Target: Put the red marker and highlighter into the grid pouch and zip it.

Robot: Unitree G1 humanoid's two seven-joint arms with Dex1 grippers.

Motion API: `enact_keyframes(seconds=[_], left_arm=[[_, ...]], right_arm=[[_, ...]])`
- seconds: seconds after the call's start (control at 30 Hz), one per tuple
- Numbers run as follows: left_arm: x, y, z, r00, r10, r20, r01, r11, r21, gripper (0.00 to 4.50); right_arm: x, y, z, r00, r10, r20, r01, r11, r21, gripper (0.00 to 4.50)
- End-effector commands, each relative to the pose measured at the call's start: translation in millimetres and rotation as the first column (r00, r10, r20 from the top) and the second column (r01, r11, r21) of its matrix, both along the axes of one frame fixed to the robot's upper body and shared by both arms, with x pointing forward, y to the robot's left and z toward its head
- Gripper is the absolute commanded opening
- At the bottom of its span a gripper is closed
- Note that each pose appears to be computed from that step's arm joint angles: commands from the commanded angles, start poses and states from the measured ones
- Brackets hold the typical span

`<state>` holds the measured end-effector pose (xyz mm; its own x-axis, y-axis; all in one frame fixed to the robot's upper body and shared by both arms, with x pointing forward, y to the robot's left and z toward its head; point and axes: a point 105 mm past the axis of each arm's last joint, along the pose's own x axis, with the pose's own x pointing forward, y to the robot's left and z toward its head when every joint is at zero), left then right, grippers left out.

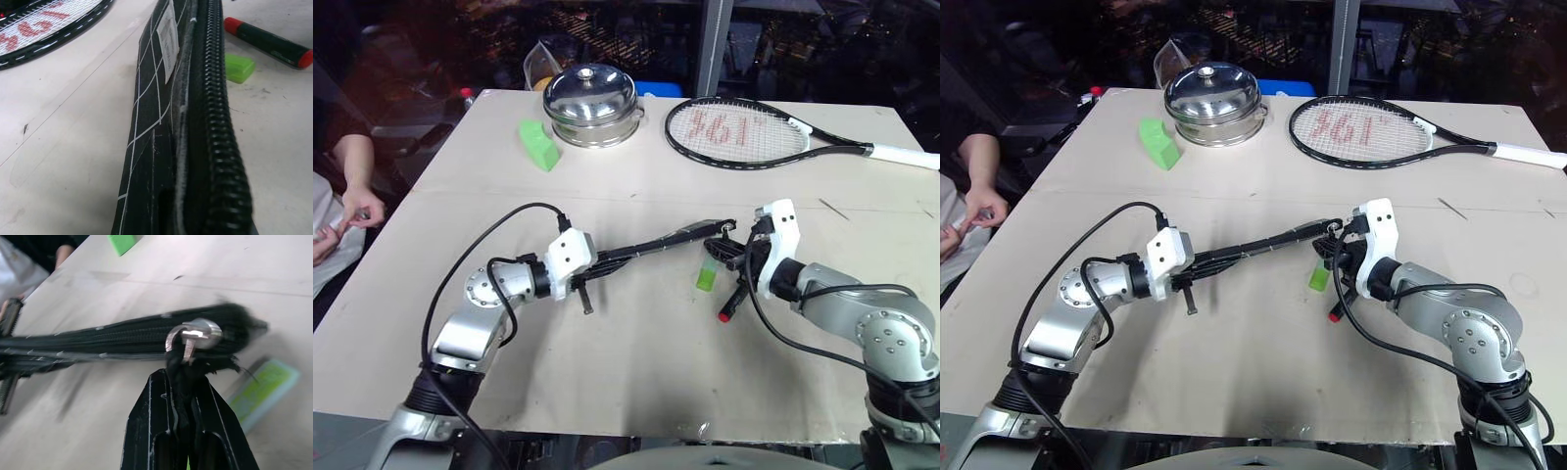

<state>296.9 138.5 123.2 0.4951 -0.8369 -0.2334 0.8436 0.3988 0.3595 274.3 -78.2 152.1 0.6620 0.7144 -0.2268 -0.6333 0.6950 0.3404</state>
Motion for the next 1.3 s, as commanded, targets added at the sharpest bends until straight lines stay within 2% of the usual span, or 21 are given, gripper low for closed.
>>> enact_keyframes(seconds=[0.03,0.23,0.43,0.57,0.8,1.17,1.3], left_arm=[[1,-10,16,0.998,-0.014,0.055,0.014,1.000,-0.003,0.00],[0,-18,18,0.996,-0.039,0.080,0.037,0.999,0.020,0.00],[-8,-28,21,0.971,-0.130,0.199,0.112,0.989,0.099,0.00],[-13,-32,28,0.955,-0.154,0.255,0.135,0.987,0.090,0.00],[-24,-21,17,0.954,-0.183,0.239,0.158,0.980,0.121,0.00],[-26,-6,10,0.948,-0.160,0.276,0.101,0.971,0.215,0.00],[-29,-14,2,0.964,-0.150,0.220,0.116,0.981,0.158,0.00]], right_arm=[[-22,18,21,0.985,0.163,0.058,-0.166,0.985,0.044,0.07],[-29,25,23,0.973,0.230,0.038,-0.232,0.970,0.067,0.07],[-25,27,24,0.971,0.238,0.011,-0.238,0.965,0.107,0.07],[-18,21,20,0.973,0.229,-0.028,-0.224,0.966,0.132,0.07],[-6,-4,14,0.975,0.208,-0.082,-0.197,0.972,0.129,0.07],[4,9,5,0.956,0.274,-0.101,-0.265,0.960,0.093,0.07],[-5,-6,3,0.963,0.240,-0.120,-0.230,0.969,0.092,0.07]])
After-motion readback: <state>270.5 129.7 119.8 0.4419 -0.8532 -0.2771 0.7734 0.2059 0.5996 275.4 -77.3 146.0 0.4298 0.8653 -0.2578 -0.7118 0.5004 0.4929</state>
